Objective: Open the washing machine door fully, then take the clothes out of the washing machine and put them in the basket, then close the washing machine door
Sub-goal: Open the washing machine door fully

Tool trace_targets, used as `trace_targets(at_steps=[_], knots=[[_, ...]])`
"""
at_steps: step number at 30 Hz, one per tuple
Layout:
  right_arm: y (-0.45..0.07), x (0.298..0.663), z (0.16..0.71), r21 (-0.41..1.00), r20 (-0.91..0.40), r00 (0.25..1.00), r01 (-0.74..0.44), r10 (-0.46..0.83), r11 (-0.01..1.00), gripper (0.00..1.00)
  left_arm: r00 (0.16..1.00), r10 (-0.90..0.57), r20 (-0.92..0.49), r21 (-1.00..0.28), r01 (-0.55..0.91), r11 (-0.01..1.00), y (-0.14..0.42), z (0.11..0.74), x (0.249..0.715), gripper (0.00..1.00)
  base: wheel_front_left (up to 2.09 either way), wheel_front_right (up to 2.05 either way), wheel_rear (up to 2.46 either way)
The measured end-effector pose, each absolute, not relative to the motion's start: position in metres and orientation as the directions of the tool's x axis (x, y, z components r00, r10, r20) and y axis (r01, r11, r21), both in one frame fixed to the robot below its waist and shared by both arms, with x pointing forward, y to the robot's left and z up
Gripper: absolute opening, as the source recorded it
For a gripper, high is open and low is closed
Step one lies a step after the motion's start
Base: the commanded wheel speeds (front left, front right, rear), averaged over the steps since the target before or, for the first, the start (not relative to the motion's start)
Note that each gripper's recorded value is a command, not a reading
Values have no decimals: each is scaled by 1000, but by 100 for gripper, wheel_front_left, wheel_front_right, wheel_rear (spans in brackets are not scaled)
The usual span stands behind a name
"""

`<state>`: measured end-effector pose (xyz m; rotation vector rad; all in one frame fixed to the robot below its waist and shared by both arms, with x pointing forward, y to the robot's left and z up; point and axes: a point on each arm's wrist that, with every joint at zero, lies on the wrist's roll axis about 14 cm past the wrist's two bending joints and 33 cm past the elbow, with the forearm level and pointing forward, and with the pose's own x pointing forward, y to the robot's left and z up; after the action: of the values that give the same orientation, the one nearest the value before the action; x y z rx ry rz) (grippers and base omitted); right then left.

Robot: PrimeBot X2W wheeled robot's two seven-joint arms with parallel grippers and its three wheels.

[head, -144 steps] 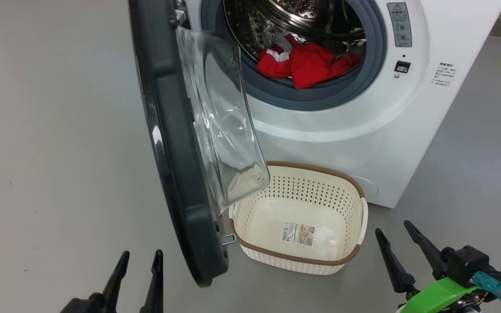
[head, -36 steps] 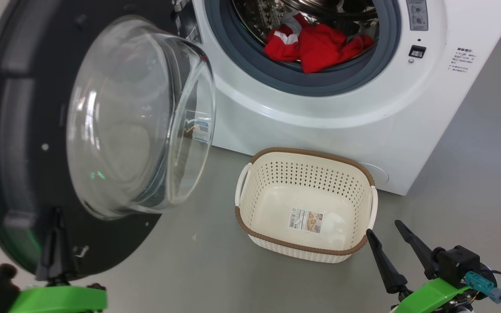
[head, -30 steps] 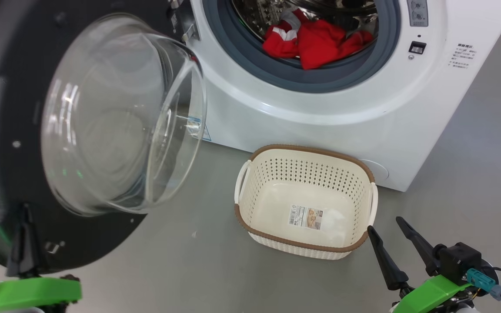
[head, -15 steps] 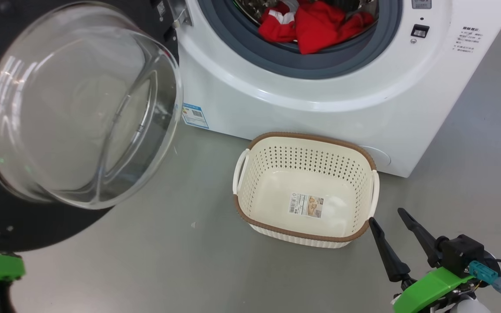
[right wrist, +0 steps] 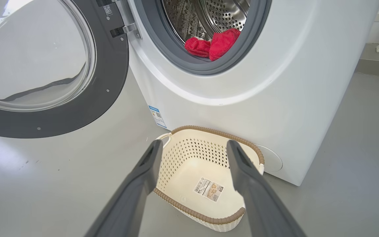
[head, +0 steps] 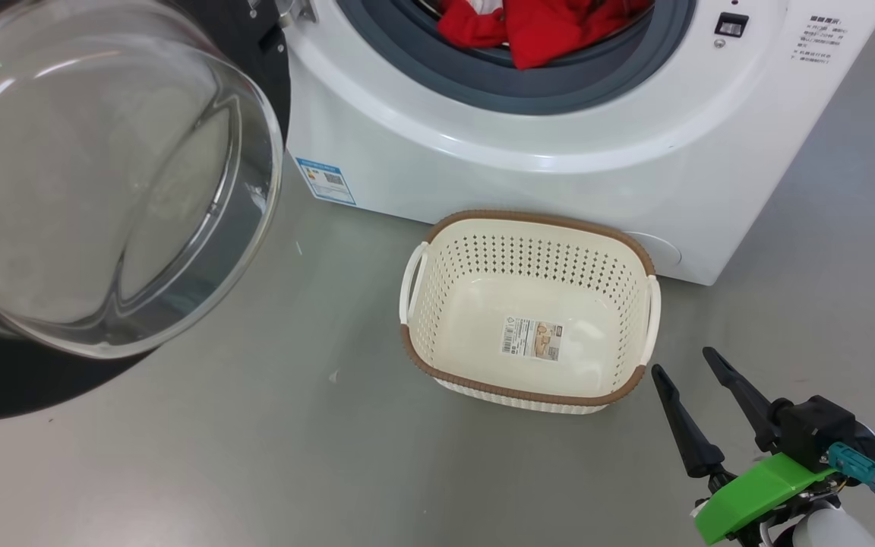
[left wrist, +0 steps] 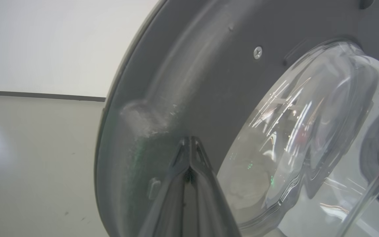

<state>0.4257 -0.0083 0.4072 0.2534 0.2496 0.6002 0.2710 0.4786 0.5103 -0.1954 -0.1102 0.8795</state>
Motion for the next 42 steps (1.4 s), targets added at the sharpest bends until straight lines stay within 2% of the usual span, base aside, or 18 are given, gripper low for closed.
trace_targets(at_steps=[20,31,32,33,35,36,37,42], knots=[[-14,432,405,303,-158,806,-509,570,805,100,620,785,-20,-192,-773,605,493,506,284,0,0,0,0],[-13,429,426,280,-116,814,-523,569,805,100,673,740,-13,-233,-722,652,472,505,280,0,0,0,0],[-13,428,428,278,-111,815,-524,569,805,100,677,736,-17,-236,-718,655,469,502,278,9,0,0,0],[-12,428,431,276,-106,815,-526,569,805,100,681,732,-21,-237,-714,659,465,499,275,35,0,0,0],[-13,427,435,273,-96,818,-526,567,805,100,687,726,-23,-247,-708,662,459,496,270,49,0,0,0],[-13,427,438,272,-92,819,-526,566,806,100,693,720,-24,-250,-702,667,455,494,269,85,0,0,0],[-13,426,440,271,-88,821,-525,564,807,100,700,714,-23,-255,-695,673,451,493,269,100,0,0,0],[-20,422,445,269,-80,834,-509,545,818,100,741,672,-18,-265,-651,711,428,489,270,100,0,0,0]])
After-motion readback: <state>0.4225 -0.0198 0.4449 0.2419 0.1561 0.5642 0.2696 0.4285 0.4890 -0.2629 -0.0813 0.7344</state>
